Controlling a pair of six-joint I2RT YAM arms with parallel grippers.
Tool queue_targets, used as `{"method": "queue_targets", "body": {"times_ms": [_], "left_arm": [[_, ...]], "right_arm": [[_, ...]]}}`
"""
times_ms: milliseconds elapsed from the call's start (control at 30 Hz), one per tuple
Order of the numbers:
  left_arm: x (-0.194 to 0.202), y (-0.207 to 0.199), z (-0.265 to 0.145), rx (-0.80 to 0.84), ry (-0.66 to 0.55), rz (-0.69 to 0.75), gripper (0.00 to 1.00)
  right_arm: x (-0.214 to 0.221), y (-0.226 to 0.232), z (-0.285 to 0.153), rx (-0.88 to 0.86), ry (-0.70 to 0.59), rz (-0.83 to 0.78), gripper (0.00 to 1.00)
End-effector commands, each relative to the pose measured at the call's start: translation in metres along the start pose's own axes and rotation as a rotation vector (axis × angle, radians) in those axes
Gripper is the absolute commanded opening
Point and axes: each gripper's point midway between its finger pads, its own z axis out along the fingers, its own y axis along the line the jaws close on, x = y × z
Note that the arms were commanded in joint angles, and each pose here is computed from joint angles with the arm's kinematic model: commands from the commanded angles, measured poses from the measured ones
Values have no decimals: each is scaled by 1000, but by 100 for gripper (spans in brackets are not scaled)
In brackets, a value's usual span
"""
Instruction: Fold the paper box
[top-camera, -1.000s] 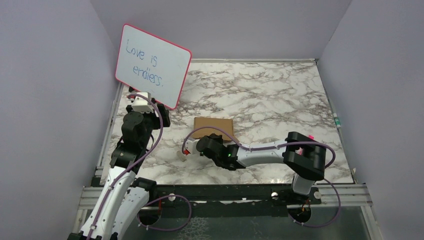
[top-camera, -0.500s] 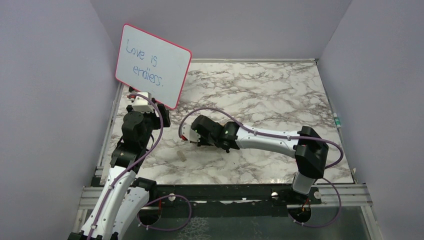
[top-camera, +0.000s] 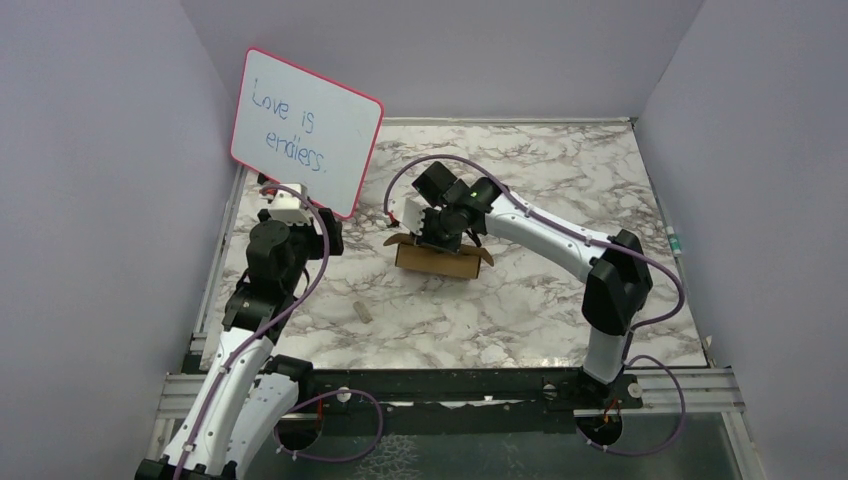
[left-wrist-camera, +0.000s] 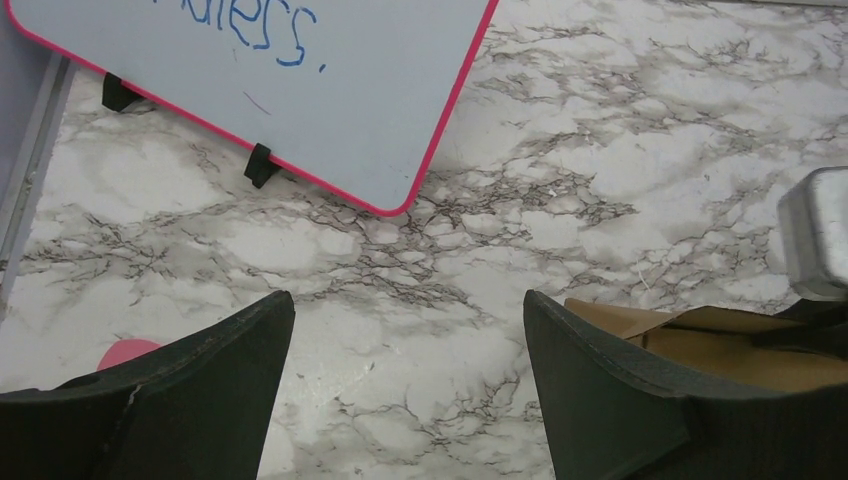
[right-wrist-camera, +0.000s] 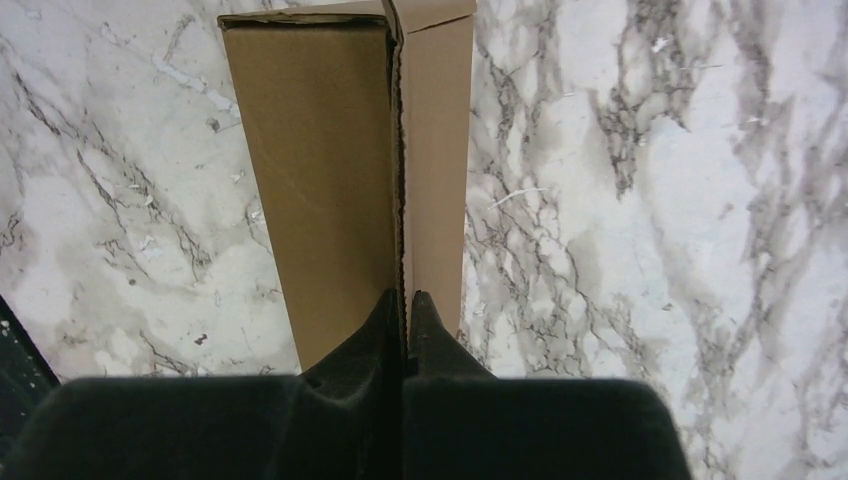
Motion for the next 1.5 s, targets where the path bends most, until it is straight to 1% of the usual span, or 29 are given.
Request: {"method": "queue_targets", "body": {"times_ms": [0,133,200,333,500,600,700,767,833,933,1000,1033,1133,1233,1300,1367,1467], "left_arm": [[6,-12,4,74,24,-6,85],[12,-19,7,117,51,-4,84],[14,-22,8,135,59,-4,84],[18,-27,9,164,73,-3,84],[22,-38,9,232,84,1,83],[24,-45,9,274,92,4,82],[28,-51,10,312,106,13,81],[29,-54,11,329,113,22,81],[31,-57,13,343,123,32,81],[35,-65,14,380,159,48,79],[38,-71,14,408,186,58,77],[39,-73,14,413,199,64,76],[42,-73,16,405,223,74,76],[43,-71,16,391,238,70,76],[42,-71,16,386,241,64,76],[42,-70,15,381,246,63,76],[43,-68,18,361,265,63,76]], "right_arm": [[12,16,17,-157,32,1,1],[20,5,28,-151,55,19,4],[22,1,32,-143,66,21,8],[16,-8,26,-106,56,26,22],[-1,-24,-3,14,-25,75,44],[-4,-28,-28,97,-79,143,54],[10,-33,-45,206,-94,246,63],[19,-38,-55,288,-104,339,67],[29,-36,-61,321,-110,424,70],[53,-31,-65,368,-92,531,70],[68,-30,-71,410,-102,604,70],[73,-30,-74,428,-118,636,70],[77,-28,-88,464,-217,730,73],[75,-27,-107,508,-323,797,78],[73,-26,-118,520,-376,819,80],[71,-21,-126,506,-416,802,81],[74,-19,-133,515,-430,793,81]]}}
